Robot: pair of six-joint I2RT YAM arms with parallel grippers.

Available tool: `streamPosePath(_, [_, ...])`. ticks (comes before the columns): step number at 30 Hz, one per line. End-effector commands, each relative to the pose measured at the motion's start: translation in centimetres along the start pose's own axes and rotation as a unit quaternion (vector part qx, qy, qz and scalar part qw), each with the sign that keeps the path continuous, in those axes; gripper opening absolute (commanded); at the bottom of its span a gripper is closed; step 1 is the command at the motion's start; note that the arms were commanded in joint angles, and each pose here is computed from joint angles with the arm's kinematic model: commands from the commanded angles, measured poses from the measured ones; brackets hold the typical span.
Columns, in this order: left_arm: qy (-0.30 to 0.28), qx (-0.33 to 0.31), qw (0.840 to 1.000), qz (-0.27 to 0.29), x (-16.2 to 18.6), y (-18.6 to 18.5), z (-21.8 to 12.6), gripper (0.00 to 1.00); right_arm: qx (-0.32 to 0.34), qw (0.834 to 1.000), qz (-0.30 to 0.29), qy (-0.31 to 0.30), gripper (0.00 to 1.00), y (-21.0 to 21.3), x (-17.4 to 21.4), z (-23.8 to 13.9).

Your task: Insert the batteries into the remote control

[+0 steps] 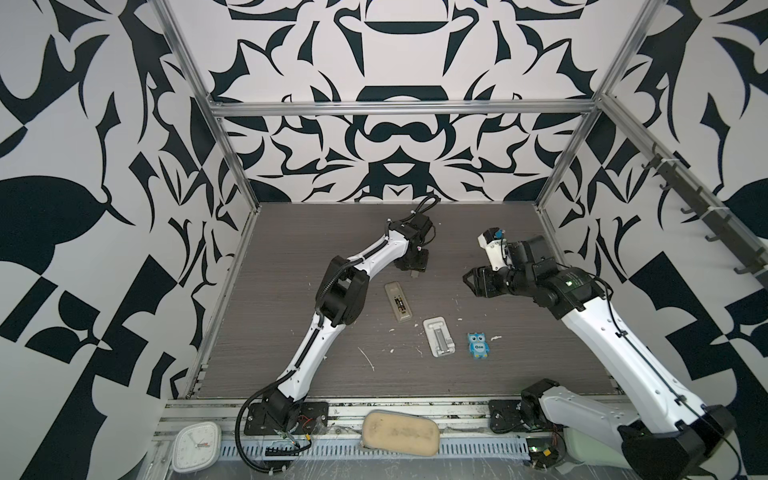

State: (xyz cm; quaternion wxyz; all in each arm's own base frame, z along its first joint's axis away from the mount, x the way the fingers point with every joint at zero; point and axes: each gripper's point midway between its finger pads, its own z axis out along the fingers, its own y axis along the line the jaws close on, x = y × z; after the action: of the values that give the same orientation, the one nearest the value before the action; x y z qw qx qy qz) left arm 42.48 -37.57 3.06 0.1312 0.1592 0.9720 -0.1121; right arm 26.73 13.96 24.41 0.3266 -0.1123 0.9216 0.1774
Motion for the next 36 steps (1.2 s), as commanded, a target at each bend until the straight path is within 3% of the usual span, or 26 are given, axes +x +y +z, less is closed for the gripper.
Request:
streamPosePath(1, [0.057,-0.04,0.997,-0.015,3.6,1.0,1.4,0.5,0.001,1.0,0.001,-0.009,0.66,-0.1,-0.4,-0.2])
streamPosePath(22, [0.068,-0.094,0.993,-0.028,5.6,1.4,1.3,0.26,-0.002,1.0,0.0,-0.01,0.66,0.0,-0.2,-0.3])
streamPosePath(28, [0.051,-0.09,0.994,-0.035,5.0,1.0,0.3,0.18,0.003,1.0,-0.003,-0.007,0.66,-0.2,-0.2,-0.1])
streamPosePath(36, [0.013,-0.082,0.996,-0.038,3.1,0.5,-2.5,0.15,0.01,1.0,-0.008,-0.001,0.66,-0.4,-0.1,0.3])
